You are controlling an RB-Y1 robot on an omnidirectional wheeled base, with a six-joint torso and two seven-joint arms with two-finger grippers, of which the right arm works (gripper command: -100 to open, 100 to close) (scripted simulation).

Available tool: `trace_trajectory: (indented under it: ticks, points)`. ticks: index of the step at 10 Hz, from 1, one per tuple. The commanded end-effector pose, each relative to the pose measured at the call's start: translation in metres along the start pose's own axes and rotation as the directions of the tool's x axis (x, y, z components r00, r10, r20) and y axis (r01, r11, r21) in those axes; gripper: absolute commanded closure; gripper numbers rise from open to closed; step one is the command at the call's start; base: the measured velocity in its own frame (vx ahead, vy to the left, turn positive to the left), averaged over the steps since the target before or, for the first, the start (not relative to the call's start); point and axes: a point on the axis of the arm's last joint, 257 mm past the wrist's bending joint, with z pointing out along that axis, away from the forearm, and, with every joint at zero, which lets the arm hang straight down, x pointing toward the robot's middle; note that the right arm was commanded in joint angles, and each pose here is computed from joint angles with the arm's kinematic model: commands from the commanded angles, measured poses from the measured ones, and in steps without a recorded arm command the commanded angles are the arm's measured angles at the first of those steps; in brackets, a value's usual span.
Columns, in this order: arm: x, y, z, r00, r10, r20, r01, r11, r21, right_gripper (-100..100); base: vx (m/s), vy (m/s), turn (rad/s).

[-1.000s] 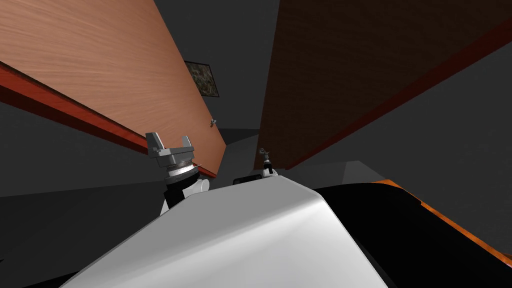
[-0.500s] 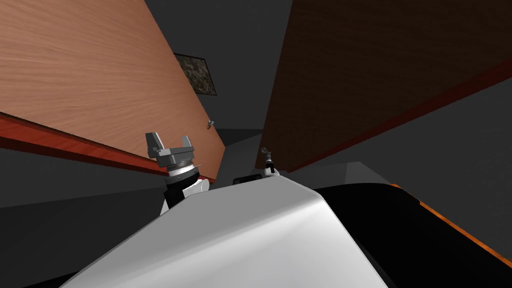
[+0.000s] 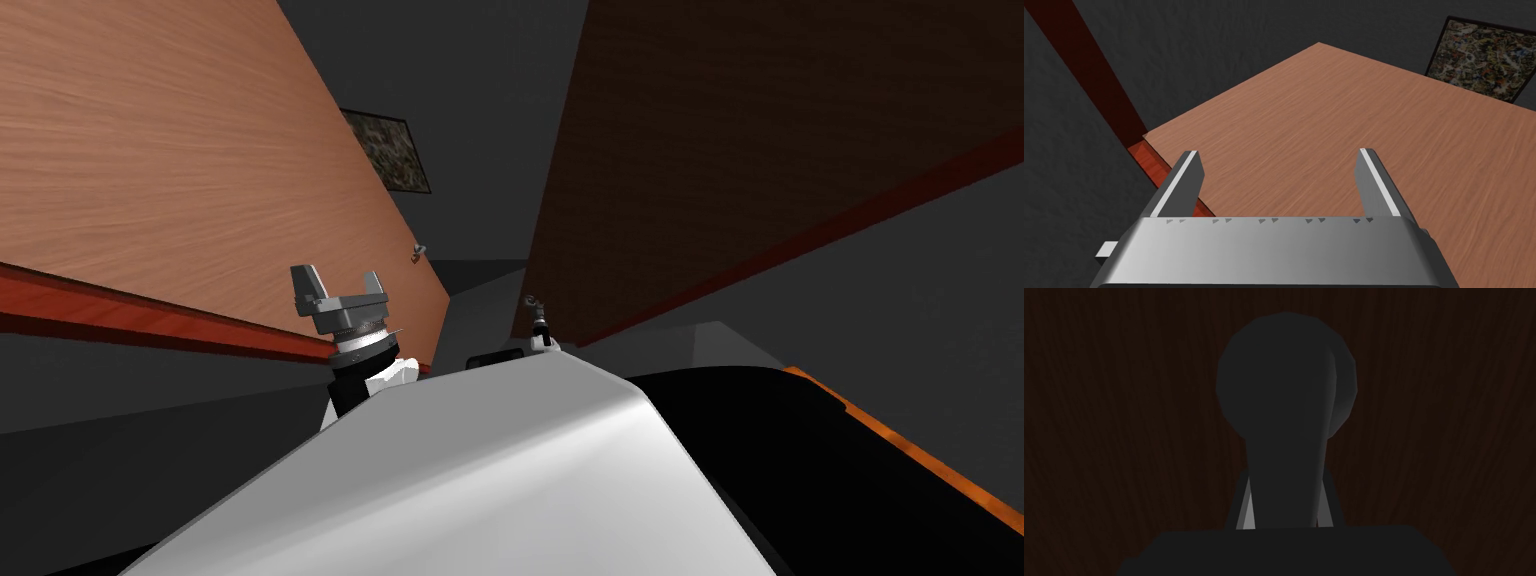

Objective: Push the door open

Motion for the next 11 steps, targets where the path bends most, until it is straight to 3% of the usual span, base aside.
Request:
trace_trajectory:
  ticks: [1, 3, 4, 7, 11]
  points:
    - [-0.026, 0.006, 0.0041, 0.999, -0.011, 0.041, 0.011, 1.0, -0.015, 100, 0.208, 0.076, -0.109]
    - [-0.042, 0.006, 0.0039, 0.997, -0.008, 0.078, 0.009, 1.0, -0.014, 100, 0.203, 0.044, -0.079]
    - [-0.042, 0.006, 0.0039, 0.997, -0.008, 0.078, 0.009, 1.0, -0.014, 100, 0.125, 0.031, -0.004]
    - [-0.066, 0.006, 0.0017, 0.99, 0.003, 0.141, -0.002, 1.0, -0.013, 100, 0.191, 0.068, -0.09]
    - [-0.085, 0.003, -0.0029, 0.979, 0.024, 0.203, -0.023, 1.0, -0.01, 100, 0.191, 0.06, -0.075]
